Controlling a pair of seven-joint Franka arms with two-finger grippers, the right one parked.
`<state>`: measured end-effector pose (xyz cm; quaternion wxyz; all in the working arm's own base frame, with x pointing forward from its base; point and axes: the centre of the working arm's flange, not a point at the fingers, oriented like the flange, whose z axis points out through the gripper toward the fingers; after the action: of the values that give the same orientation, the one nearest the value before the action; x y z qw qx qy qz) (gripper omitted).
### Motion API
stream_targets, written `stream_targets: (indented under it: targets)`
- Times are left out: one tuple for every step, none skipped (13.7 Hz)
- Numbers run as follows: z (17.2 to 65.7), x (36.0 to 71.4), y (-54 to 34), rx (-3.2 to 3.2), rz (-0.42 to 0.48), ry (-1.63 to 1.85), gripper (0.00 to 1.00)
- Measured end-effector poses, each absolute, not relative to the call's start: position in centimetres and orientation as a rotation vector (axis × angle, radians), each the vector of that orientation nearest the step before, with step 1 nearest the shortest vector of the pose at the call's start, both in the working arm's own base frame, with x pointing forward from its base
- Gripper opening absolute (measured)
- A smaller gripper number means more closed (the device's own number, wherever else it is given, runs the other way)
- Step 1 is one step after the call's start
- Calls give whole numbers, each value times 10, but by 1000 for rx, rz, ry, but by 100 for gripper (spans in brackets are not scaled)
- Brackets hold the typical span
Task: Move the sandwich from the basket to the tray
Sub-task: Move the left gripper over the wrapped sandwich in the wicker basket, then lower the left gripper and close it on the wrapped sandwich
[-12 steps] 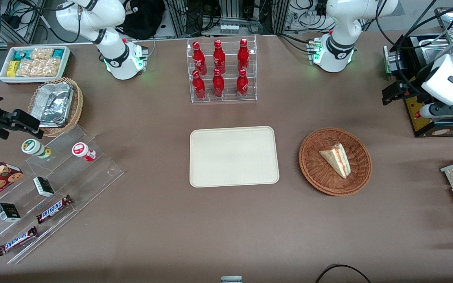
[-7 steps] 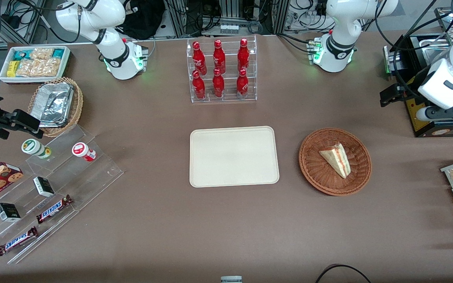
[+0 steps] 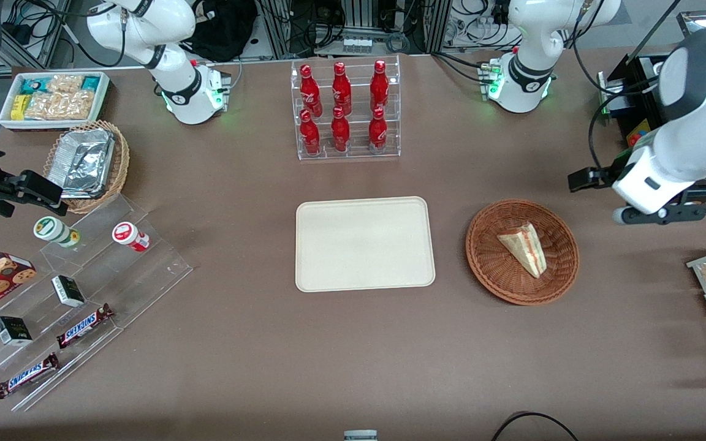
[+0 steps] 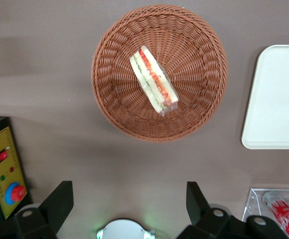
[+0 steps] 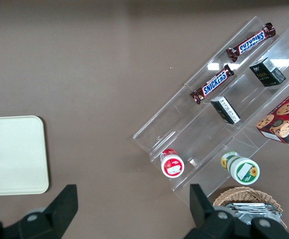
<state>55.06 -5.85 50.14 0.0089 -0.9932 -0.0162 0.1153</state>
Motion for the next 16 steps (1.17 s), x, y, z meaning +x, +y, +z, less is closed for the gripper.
stream_targets:
  targets:
    - [486, 550, -59, -3104, 354, -49, 100]
    - [470, 550, -60, -3107, 339, -47, 100]
    - [454, 548, -62, -3109, 322, -43, 100]
    - [439, 546, -64, -3112, 309, -36, 100]
    - [426, 544, -66, -3114, 295, -29, 100]
    - [415, 542, -68, -3117, 277, -24, 100]
    - [405, 540, -69, -3120, 253, -20, 100]
    - [395, 539, -71, -3125, 225, -22, 100]
    - [385, 536, -71, -3127, 200, -35, 100]
    - [376, 534, -72, -3129, 180, -61, 100]
    - [368, 531, -74, -3129, 162, -99, 100]
    - [362, 528, -78, -3127, 143, -154, 100]
    - [357, 526, -82, -3124, 124, -223, 100]
    - [353, 525, -85, -3118, 110, -298, 100]
    - [351, 523, -87, -3109, 104, -377, 100]
    - [350, 523, -87, -3096, 99, -465, 100]
